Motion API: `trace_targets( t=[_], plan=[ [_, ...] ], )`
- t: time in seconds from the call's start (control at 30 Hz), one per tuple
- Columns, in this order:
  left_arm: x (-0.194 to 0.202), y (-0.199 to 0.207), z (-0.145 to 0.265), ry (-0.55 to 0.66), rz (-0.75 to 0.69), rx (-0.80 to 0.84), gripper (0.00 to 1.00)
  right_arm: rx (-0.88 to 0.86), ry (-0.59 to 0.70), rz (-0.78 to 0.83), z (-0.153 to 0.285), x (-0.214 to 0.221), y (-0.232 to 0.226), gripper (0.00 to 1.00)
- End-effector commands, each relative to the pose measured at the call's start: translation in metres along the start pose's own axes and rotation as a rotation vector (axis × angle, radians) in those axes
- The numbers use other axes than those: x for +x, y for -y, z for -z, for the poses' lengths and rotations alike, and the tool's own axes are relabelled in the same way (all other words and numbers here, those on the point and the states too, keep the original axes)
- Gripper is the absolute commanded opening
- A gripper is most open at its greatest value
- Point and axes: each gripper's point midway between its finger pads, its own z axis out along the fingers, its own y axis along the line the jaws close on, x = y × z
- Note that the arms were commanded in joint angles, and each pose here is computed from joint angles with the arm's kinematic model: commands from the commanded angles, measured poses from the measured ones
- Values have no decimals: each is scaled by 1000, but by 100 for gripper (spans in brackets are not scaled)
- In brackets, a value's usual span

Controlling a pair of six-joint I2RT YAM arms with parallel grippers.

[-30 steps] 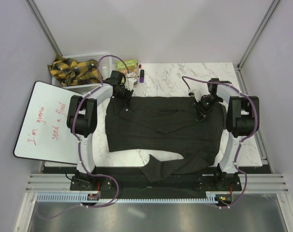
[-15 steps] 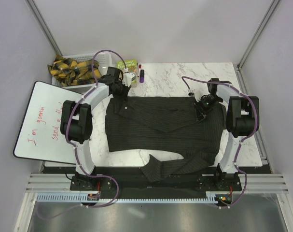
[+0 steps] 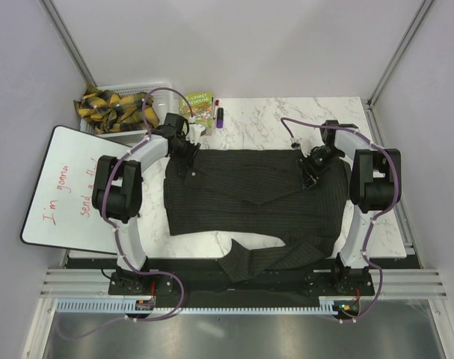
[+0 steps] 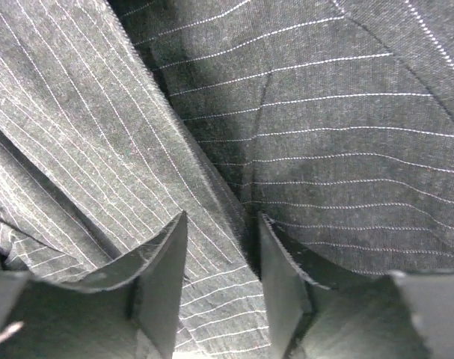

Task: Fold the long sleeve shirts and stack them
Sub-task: Fold the shirt

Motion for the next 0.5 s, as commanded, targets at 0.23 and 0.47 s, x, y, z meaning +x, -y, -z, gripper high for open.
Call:
trace_targets(
  t=[0.23, 0.47],
  plan=[
    [17, 38, 61, 60, -68, 76, 48, 170, 36, 79, 63, -18, 3, 56],
    [60, 48, 36, -56, -33, 105, 46, 164, -38, 40, 24, 1, 22, 44]
  ],
)
